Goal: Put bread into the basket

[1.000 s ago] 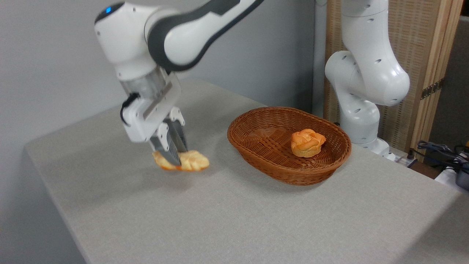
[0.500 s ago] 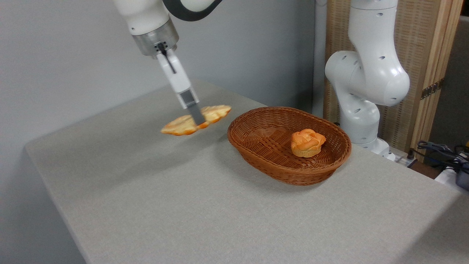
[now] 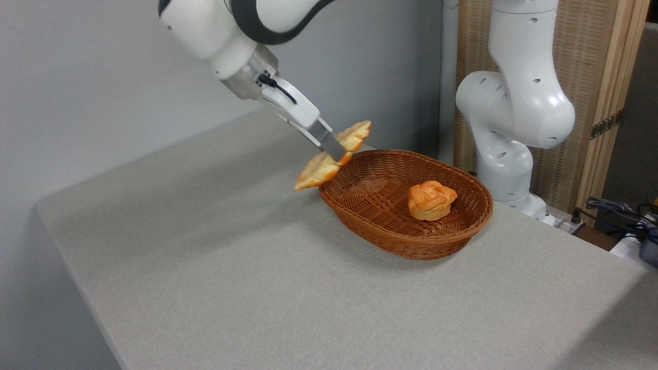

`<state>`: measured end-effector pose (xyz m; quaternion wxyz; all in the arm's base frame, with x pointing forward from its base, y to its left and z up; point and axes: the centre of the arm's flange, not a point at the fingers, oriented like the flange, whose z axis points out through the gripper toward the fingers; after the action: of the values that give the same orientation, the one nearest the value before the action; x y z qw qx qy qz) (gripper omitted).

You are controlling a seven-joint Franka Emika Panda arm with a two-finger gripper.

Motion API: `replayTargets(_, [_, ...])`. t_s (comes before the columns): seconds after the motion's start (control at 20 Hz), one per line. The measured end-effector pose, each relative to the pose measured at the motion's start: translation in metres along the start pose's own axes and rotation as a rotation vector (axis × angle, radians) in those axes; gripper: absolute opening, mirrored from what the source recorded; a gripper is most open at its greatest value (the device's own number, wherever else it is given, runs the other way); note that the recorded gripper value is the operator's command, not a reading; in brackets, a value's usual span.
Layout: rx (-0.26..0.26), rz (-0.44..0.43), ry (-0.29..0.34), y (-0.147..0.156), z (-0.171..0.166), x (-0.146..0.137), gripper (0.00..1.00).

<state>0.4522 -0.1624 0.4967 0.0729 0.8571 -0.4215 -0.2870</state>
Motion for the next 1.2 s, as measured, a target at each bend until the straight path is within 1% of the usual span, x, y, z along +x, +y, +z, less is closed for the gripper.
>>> replayTargets(0.1, [-0.030, -0.002, -0.042, -0.001, 0.014, 0.001, 1.00])
replayTargets(0.2, [-0.040, -0.001, -0.056, -0.002, 0.020, 0.002, 1.00])
replayTargets(0.55, [-0.038, 0.001, -0.057, -0.001, 0.020, 0.003, 1.00])
replayTargets(0.65, [-0.016, 0.005, -0.028, 0.001, 0.011, 0.004, 1.00])
replayTargets(0.8, [0.067, 0.012, 0.089, 0.005, -0.021, 0.006, 1.00])
replayTargets(1.05, [0.228, 0.022, 0.324, 0.017, -0.094, -0.002, 1.00])
replayTargets(1.2, [0.312, 0.020, 0.456, 0.017, -0.125, -0.004, 1.00])
